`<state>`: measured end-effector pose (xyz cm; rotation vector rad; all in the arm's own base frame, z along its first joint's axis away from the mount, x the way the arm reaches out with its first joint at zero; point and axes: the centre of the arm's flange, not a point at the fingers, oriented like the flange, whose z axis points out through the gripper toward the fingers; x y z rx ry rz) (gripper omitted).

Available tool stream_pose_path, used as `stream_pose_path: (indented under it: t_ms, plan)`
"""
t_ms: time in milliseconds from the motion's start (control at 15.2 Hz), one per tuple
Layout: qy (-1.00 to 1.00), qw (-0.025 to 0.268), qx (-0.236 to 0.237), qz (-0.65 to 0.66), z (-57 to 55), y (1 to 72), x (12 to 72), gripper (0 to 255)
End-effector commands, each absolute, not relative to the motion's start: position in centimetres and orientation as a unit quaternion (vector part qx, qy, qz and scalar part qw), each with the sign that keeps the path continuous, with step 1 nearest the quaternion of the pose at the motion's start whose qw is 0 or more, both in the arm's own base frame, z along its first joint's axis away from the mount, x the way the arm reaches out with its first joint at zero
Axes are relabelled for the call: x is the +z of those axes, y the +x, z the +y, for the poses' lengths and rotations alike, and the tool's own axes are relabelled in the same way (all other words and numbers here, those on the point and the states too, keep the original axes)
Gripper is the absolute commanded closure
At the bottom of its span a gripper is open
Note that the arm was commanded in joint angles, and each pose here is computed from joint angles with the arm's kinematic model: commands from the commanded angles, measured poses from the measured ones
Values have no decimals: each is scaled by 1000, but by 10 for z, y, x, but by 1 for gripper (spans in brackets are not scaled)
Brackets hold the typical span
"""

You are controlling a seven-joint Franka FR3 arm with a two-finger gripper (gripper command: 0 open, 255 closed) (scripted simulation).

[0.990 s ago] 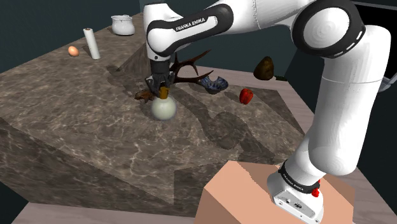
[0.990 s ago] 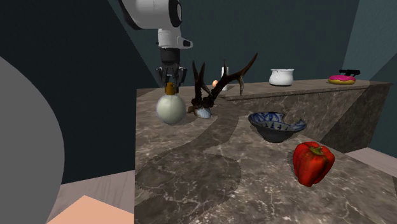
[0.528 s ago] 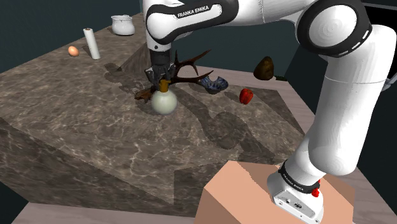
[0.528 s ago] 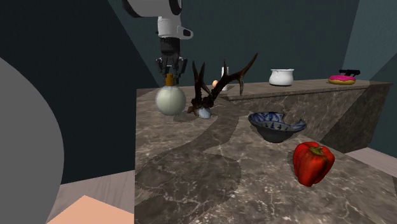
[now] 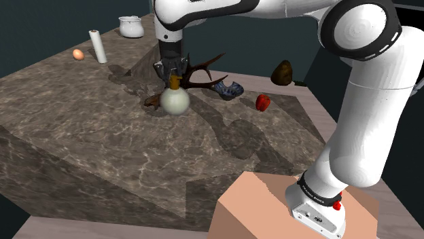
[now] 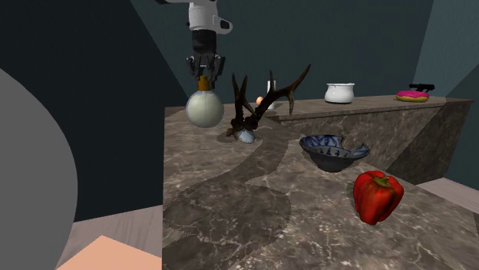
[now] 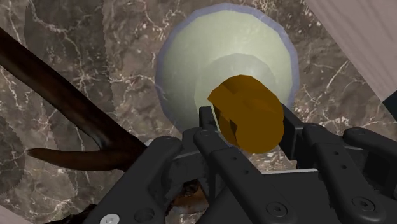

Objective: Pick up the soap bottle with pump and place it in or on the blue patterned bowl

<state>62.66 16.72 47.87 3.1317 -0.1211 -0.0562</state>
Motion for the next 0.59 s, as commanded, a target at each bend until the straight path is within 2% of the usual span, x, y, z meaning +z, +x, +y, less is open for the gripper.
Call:
stream_pose_path:
  t_ms: [0, 528]
  plan:
    - [999, 3, -18, -39, 168, 627, 490, 255]
    - [999, 3, -18, -39, 168, 627, 532, 255]
